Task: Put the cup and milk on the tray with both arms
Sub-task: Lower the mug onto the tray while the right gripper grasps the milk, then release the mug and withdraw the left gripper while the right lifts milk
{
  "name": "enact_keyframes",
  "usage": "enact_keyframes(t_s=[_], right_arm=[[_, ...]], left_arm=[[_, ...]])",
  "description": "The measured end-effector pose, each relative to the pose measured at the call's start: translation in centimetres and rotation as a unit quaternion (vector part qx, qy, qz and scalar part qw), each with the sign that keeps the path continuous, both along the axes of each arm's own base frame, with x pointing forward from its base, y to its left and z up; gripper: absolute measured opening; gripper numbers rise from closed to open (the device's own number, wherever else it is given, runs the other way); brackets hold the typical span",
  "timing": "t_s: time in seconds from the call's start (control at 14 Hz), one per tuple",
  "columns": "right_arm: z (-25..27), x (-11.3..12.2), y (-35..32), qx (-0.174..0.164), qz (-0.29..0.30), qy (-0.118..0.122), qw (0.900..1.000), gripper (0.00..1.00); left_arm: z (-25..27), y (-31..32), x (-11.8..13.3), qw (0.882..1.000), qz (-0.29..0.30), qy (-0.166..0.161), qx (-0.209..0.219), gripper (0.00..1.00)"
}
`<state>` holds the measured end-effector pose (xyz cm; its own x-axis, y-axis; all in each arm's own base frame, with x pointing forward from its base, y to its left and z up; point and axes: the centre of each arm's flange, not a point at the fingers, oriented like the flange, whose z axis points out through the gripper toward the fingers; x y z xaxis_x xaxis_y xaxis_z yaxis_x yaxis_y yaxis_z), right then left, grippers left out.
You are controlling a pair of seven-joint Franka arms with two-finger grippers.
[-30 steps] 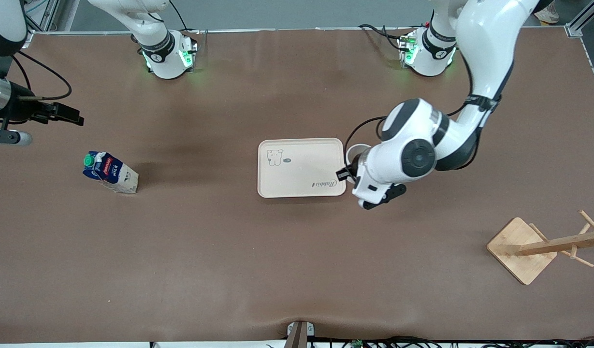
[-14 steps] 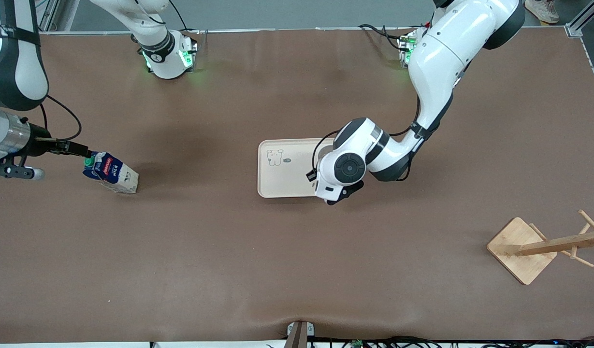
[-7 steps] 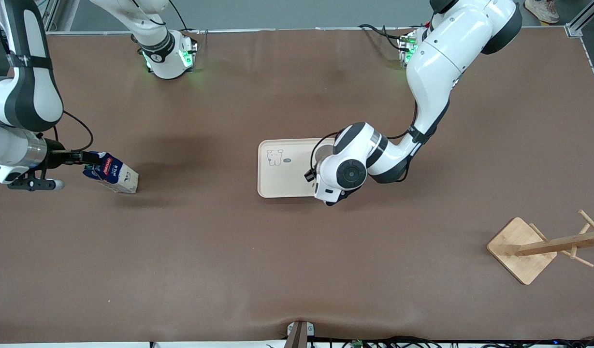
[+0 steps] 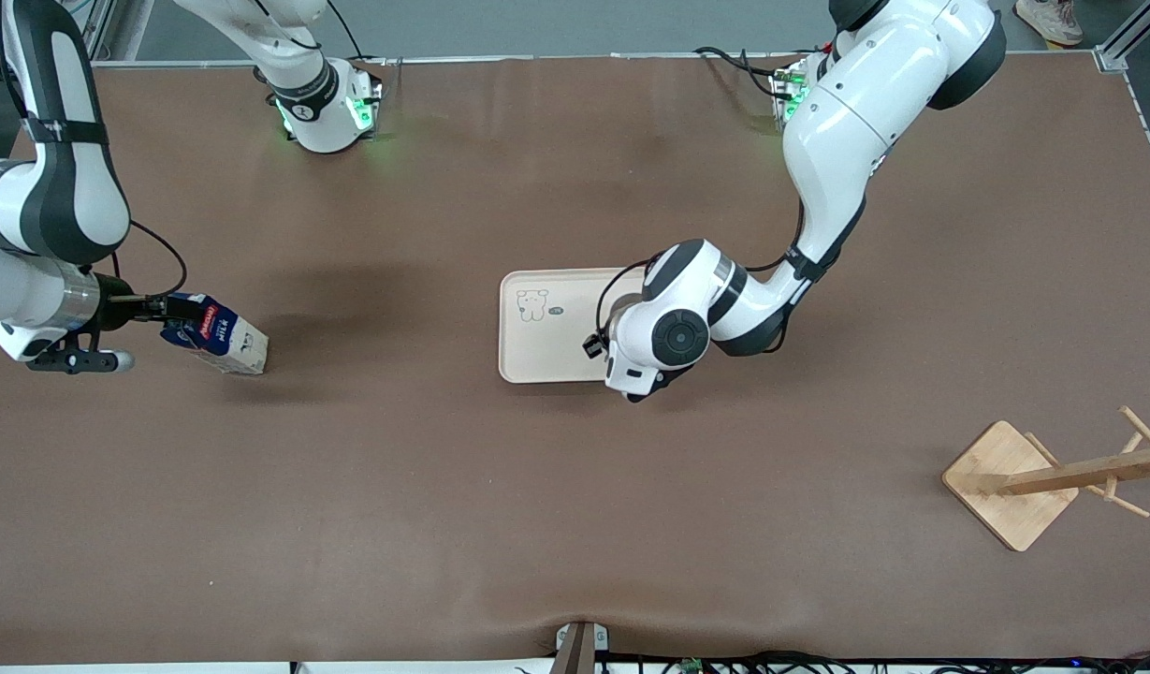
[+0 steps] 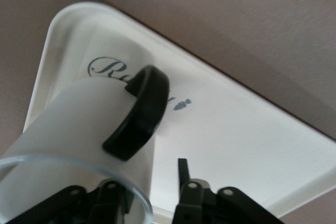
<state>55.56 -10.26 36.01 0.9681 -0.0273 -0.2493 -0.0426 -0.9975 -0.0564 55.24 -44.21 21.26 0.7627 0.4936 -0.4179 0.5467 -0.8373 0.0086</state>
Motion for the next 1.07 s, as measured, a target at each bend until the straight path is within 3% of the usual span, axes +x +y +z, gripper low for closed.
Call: enact_keyframes(t_s=[0.21,0.43,0.64,0.79,0.93,1.07], right_arm=[[-1.0,-0.3,0.0,0.0,0.0,0.0,1.0,1.0],[-2.3,-0.7,0.1,-0.001,0.0,-0.006,1.0,1.0],[-3.1,-1.1,0.4,0.0,0.003,-0.002,1.0,0.95],[-3.4,-1.3,0.6,0.002,0.006,0.007,1.0,0.71],[-3.5,-1.6,0.8,0.005,0.011,0.015,1.0,0.55],[-3.5,-1.8,1.1,0.009,0.017,0.031,0.999,0.53]], left_arm=[[5.5,0.4,2.1,0.999,0.004,-0.05,-0.013,0.73],[13.0,2.4,3.6,0.992,-0.011,-0.126,0.016,1.0],[19.0,8.0,6.0,0.984,0.007,-0.171,0.057,1.0],[21.9,13.6,7.8,0.977,-0.013,-0.192,0.094,1.0],[24.5,19.0,9.0,0.967,-0.069,-0.208,0.132,1.0],[27.9,24.8,9.6,0.96,-0.106,-0.215,0.147,1.0]])
